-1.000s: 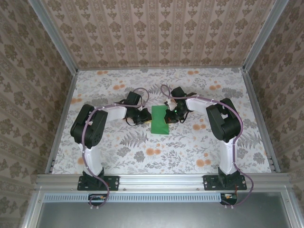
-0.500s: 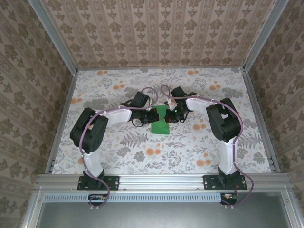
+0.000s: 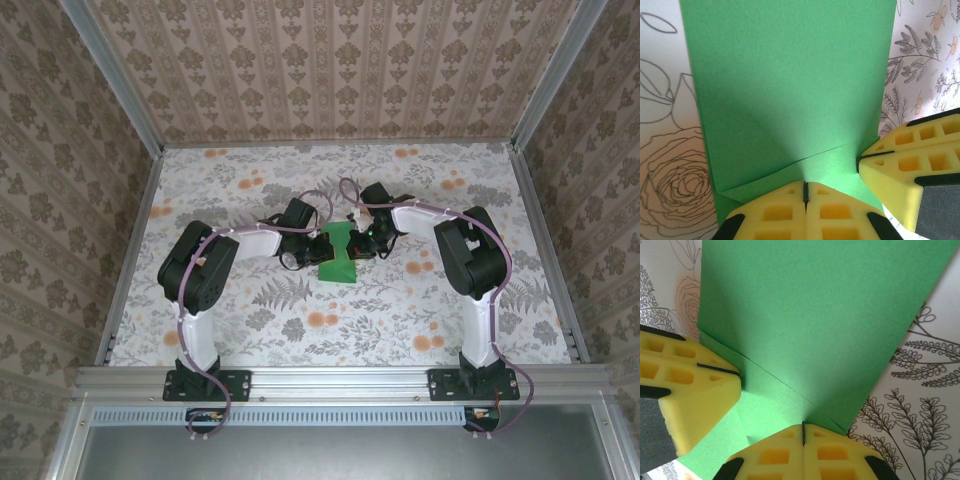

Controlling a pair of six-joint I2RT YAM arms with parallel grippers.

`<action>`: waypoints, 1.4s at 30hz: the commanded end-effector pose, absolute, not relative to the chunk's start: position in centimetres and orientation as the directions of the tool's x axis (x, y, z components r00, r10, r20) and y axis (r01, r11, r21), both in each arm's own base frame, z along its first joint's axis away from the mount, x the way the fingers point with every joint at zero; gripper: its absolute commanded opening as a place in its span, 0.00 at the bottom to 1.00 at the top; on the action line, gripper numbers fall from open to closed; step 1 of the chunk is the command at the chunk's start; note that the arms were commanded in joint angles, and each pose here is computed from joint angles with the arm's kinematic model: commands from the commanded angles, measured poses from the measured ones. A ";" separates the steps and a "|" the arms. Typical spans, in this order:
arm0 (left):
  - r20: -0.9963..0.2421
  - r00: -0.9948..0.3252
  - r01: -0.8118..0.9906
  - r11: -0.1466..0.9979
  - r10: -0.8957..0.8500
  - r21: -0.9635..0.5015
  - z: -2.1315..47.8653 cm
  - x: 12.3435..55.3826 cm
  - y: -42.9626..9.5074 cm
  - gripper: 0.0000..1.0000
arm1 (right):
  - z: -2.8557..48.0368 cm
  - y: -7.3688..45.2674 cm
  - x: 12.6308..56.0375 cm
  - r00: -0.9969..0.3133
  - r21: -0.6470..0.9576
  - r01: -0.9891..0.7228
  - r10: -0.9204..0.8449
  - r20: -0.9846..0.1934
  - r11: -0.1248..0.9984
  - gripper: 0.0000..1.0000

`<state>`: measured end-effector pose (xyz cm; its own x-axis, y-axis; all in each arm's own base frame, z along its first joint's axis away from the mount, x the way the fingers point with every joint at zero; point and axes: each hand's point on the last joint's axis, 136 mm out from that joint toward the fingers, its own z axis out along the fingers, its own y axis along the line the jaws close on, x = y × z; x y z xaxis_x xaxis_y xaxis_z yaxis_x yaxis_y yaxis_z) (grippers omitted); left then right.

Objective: Fold a paper plane with a square sheet of paper (pick it up from the middle)
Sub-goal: Fold the triangle a second time at the center of the table.

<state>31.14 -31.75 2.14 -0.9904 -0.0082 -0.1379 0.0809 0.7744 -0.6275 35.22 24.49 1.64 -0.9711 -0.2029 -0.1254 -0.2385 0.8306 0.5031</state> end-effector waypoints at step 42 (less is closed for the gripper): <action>-0.001 -0.998 -0.054 0.852 -0.064 -0.521 -3.1 27.7 -28.5 0.00 | 1.4 27.6 32.0 -0.998 0.417 0.056 0.060 0.004 0.907 0.00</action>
<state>31.05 -31.72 1.92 -0.9885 -0.0425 -0.1449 0.0634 0.7542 -0.6536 31.99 28.09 2.49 -0.9992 0.0386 -0.0088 0.0301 0.8852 0.4643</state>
